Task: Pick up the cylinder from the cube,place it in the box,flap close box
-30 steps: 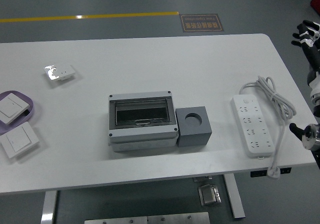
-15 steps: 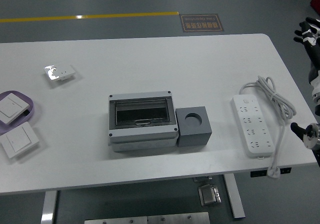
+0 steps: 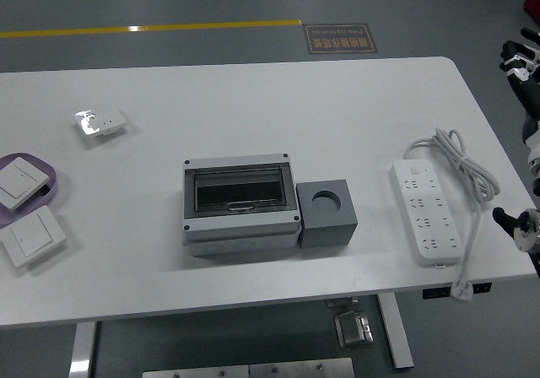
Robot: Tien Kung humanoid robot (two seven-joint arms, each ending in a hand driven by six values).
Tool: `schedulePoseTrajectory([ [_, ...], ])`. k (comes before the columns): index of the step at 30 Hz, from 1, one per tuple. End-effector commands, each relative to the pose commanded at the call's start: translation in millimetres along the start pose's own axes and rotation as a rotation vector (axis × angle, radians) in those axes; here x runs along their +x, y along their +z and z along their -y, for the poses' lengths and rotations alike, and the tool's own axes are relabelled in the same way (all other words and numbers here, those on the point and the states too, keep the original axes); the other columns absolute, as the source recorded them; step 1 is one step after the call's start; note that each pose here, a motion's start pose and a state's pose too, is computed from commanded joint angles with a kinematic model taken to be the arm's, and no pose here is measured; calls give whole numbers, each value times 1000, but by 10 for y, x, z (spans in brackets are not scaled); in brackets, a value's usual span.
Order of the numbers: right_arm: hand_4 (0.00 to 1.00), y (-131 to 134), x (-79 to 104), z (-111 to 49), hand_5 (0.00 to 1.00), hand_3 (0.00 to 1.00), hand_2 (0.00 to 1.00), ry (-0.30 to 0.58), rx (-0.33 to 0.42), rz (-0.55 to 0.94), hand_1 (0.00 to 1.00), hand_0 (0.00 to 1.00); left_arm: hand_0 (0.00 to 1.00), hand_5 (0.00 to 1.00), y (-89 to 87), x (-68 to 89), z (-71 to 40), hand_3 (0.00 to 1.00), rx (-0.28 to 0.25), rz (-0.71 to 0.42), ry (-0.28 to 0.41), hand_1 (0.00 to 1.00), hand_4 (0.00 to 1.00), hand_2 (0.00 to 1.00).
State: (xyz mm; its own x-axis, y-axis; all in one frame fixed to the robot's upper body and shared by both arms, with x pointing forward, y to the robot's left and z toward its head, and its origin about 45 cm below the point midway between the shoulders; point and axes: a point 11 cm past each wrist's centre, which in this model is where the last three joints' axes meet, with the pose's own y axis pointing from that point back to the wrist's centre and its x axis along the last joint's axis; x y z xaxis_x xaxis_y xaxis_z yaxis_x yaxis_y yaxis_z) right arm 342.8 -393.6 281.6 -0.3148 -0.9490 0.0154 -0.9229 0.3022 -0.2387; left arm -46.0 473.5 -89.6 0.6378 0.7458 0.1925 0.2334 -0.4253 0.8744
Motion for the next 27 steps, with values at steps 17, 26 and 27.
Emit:
schedulePoseTrajectory([
  [17, 821, -42, 69, -6, 289, 735, 710, 27, 38, 19, 684, 730, 621, 340, 34, -29, -3, 629, -1, 2, -5, 629, 698, 561],
  [26, 834, -73, 87, -8, 268, 710, 694, 40, 65, 39, 672, 728, 621, 339, 37, 0, -7, 629, 1, 6, 0, 629, 698, 561],
  [27, 834, -79, 95, -7, 268, 710, 694, 44, 68, 40, 672, 728, 621, 339, 36, 2, -7, 629, 2, 6, 0, 629, 698, 561],
])
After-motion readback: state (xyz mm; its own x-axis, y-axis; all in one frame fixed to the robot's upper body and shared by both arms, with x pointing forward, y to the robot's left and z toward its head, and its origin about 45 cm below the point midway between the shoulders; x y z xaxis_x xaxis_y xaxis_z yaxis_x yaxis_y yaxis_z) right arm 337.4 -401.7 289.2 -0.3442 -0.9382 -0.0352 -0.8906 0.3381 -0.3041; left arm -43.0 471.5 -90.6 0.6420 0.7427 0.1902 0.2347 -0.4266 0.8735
